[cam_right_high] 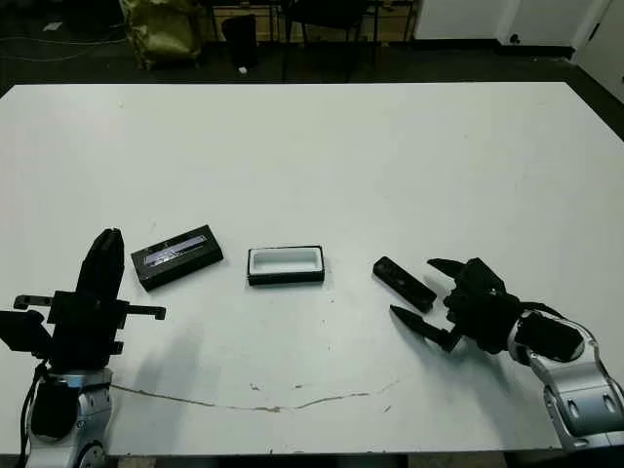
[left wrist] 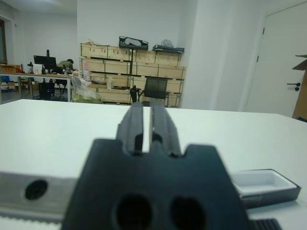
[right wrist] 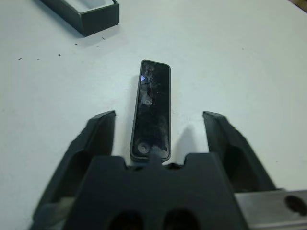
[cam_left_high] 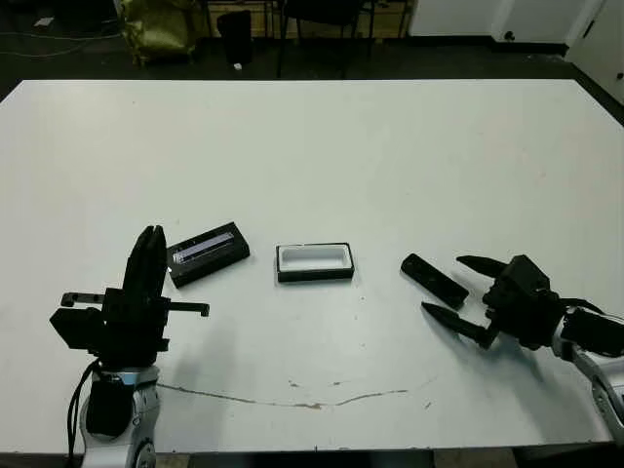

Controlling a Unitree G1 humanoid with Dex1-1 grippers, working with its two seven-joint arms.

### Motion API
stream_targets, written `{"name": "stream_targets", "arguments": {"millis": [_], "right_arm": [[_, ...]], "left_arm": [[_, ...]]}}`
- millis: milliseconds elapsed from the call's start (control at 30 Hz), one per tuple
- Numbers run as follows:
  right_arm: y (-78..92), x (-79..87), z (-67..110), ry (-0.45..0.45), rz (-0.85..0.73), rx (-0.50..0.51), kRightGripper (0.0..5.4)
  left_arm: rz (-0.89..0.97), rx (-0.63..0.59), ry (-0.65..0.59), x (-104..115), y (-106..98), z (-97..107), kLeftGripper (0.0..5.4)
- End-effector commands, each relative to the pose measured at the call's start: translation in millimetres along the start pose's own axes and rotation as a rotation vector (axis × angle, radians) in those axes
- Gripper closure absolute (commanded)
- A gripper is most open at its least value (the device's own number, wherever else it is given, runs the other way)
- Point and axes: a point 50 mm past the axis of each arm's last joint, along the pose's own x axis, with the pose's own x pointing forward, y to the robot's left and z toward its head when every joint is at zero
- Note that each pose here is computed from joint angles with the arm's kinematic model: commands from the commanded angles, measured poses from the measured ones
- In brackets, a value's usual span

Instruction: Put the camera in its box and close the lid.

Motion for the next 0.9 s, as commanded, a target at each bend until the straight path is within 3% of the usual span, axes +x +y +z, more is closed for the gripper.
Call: {"name": "stream_targets", "arguments": {"millis": [33,433,633,767,900], "right_arm": [[8.2,-0.1,-22.0,0.12,0.038,0.06,2.07],[6.3,7.8,-6.5,0.226,0.25,-0.093,4.61],[2.4,9.5,-1.8,0.268,0.295,-0.079,4.78],[-1.8,9.5,-0.4,0.25,0.308,-0.029,4.78],[-8.1,7.6,7.9,0.24,0.259,-0.047,4.78]], "left_arm": [[-0.002,0.024,0.027,0,4,-2,5.4],[-0.002,0.017,0.022,1,5,-1,5.4],[0.0,0.011,0.028,2,5,-1,5.4],[-0.011,0.013,0.021,2,6,-1,5.4],[-0.007,0.013,0.025,2,5,-1,5.4]]}}
